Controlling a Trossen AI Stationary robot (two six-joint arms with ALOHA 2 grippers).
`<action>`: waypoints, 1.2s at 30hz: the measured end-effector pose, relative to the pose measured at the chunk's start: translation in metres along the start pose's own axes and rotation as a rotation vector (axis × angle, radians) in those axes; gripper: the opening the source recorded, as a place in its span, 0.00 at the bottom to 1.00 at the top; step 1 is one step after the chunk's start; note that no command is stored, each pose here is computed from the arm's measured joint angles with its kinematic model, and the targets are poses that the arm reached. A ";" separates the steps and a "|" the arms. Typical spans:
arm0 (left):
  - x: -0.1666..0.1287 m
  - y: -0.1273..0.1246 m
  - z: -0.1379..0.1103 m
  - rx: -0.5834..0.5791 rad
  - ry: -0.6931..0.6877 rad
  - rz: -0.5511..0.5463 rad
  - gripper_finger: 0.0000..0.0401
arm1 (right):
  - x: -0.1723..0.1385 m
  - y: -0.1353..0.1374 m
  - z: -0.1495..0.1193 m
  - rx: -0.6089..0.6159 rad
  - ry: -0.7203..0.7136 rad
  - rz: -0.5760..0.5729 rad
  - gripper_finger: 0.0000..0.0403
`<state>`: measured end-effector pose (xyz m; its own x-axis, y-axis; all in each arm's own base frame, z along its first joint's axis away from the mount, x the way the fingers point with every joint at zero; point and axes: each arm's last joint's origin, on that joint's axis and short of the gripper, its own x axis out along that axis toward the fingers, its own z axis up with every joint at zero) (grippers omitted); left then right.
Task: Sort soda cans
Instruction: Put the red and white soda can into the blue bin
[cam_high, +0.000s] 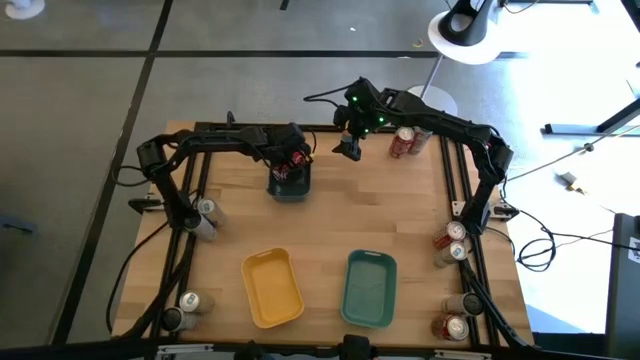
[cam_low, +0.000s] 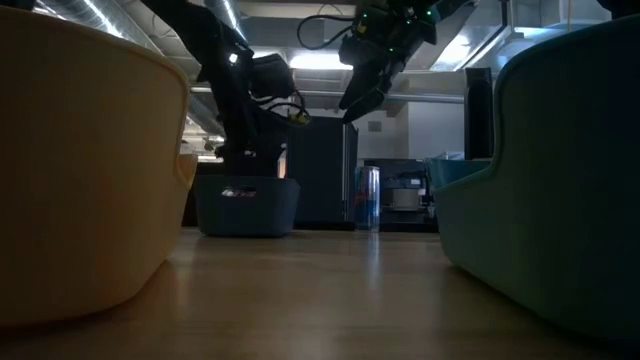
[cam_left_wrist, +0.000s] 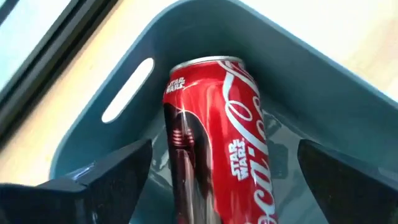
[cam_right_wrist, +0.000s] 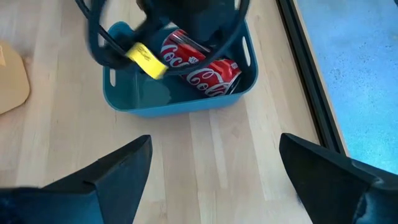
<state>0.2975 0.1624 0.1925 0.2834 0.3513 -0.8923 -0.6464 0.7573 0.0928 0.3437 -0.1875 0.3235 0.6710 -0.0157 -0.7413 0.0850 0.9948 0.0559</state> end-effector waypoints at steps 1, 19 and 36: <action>0.004 0.001 -0.002 -0.033 0.016 0.005 0.96 | 0.000 0.000 0.000 0.000 0.000 0.000 0.87; 0.048 -0.002 -0.016 -0.014 0.158 -0.057 0.83 | 0.000 0.000 0.000 0.007 -0.002 0.006 0.87; -0.075 0.012 0.000 0.084 -0.153 -0.071 0.73 | 0.000 0.000 0.000 0.031 -0.006 0.005 0.87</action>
<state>0.2683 0.1451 0.2609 0.4343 0.3702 -0.8212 -0.5612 0.8243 0.0748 0.3440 -0.1878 0.3238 0.6762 -0.0117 -0.7366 0.1046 0.9913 0.0802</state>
